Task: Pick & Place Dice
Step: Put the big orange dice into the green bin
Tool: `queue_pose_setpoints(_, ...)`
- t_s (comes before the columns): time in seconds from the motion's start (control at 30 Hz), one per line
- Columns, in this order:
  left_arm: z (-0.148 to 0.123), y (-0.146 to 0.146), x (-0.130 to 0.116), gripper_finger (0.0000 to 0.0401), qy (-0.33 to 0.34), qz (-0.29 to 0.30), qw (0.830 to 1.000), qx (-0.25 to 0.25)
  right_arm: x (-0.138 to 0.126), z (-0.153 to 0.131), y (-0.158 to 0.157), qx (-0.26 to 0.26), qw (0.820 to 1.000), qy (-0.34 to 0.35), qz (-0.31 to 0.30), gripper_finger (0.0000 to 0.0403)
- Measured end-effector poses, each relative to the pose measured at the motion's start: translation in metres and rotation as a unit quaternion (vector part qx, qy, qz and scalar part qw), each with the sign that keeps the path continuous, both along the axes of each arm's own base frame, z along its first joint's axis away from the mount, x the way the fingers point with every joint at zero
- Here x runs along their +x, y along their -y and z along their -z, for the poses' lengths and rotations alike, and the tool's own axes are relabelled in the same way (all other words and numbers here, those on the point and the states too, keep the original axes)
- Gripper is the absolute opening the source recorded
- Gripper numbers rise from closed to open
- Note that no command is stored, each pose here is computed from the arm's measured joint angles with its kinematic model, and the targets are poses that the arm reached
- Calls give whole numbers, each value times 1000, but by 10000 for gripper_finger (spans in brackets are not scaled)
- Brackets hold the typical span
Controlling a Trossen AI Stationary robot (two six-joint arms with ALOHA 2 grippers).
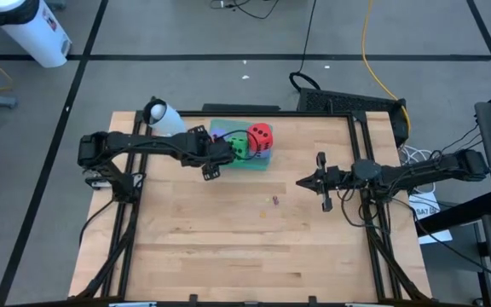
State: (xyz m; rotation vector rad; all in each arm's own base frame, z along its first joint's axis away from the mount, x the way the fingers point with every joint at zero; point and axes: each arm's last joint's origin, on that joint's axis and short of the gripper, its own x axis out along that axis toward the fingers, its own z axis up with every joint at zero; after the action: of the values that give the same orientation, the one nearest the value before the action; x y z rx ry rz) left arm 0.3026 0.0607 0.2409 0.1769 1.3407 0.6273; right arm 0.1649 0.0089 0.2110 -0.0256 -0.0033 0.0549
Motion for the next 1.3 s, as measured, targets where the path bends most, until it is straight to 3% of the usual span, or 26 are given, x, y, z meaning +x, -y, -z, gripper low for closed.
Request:
queue_pose_setpoints(0.43, 1, -1, 9, 375, -2, 88, 996, 4, 10, 2, -1, -15, 1000, 15, 0, 0)
queue_pose_setpoints(0.8, 0, -8, 9, 397, 34, 49, 998, -15, 10, 2, -1, -14, 1000, 14, 0, 0)
queue_pose_setpoints(1.07, -10, -9, 15, 398, 52, 74, 995, -36, 10, 2, -1, -17, 1000, 14, 0, 0)
queue_pose_setpoints(1.17, -10, -11, 15, 399, 53, 75, 995, -45, 12, 5, -1, -41, 999, 7, 0, 0)
queue_pose_setpoints(1.3, -10, -11, 15, 398, 50, 84, 994, -44, 20, 14, 0, -124, 992, -12, 11, 0)
